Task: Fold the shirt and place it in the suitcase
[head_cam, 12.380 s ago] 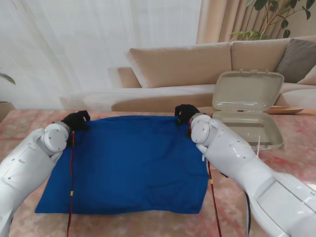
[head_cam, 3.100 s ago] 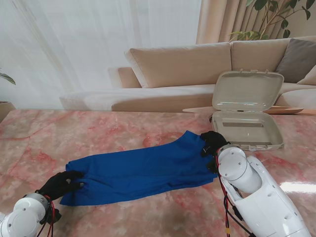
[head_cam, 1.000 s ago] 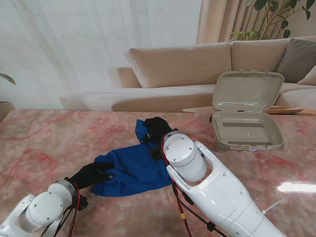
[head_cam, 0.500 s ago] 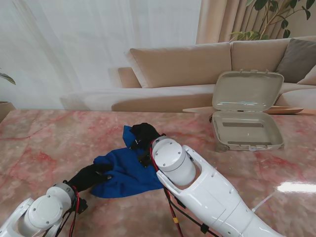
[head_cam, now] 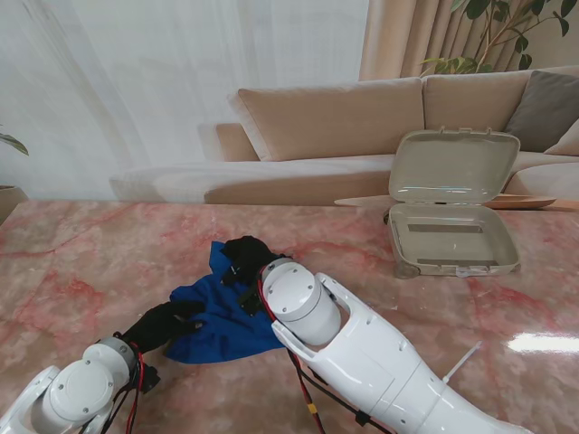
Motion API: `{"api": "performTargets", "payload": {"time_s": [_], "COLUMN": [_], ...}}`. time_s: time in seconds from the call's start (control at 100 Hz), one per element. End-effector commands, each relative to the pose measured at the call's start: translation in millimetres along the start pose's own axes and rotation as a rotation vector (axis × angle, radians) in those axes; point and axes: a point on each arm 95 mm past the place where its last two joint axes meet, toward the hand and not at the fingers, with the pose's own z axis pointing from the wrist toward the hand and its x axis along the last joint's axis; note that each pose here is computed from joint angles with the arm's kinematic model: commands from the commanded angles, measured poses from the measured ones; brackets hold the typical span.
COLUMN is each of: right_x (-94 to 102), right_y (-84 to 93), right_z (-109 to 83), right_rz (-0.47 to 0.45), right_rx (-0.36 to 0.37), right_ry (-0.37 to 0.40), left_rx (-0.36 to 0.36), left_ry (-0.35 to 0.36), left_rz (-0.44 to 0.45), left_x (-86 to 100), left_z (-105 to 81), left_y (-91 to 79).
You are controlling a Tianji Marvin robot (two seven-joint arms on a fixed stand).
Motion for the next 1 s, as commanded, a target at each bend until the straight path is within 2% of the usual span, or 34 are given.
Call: {"api": "performTargets", "payload": {"time_s": [0.0, 0.49, 0.99], "right_x": [-4.9, -18.1, -18.9], "right_y": [-11.0, -23.6, -27.7], "right_z": [1.5, 7.7, 5.9], "right_rz": [0.009, -0.012, -0.025], "right_rx": [0.041, 0.103, 0.154], "right_ry": [-0.009, 0.003, 0.043], "left_rx": [-0.053, 0.045, 0.163], "left_ry": [-0.088, -0.072, -0.078], "left_rz": [-0.017, -0.044, -0.049], "left_x": [-29.9, -23.3, -20.6], "left_z": [-6.7, -20.2, -38.6], "left_y": [22.8, 11.3, -1.5]}}
